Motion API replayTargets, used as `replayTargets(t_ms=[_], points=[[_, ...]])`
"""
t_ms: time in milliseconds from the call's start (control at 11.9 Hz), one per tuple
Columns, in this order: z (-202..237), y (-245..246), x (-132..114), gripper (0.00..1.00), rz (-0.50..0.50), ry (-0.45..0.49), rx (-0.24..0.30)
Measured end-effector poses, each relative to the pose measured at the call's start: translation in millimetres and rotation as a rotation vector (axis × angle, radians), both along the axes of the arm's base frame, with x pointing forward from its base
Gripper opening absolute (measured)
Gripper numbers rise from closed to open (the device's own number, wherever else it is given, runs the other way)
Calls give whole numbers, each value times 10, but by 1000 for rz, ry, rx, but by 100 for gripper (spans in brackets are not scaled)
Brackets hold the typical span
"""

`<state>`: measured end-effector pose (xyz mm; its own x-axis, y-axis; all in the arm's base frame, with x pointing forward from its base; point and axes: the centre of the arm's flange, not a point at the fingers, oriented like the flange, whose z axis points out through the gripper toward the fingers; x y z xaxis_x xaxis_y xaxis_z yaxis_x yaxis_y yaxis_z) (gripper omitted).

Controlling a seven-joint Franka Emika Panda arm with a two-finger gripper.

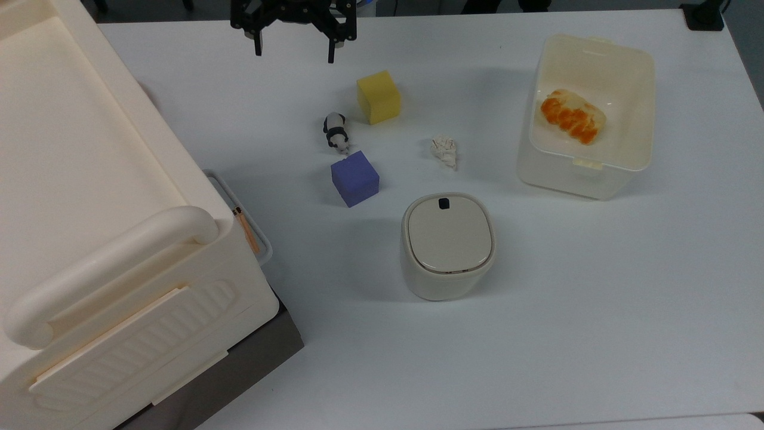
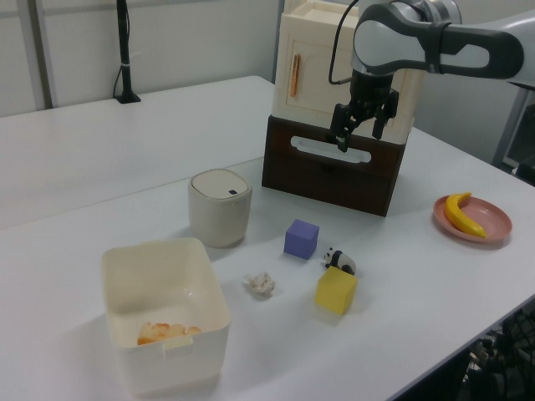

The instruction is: Open the trash can

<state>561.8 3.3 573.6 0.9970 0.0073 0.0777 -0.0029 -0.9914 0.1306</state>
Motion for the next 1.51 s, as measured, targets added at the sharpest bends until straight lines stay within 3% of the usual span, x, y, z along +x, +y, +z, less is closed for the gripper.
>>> replayTargets(t_ms=[504,1511], points=[[272,481,17,100,91,-53,2],[386,420,36,100,72,-63,4]])
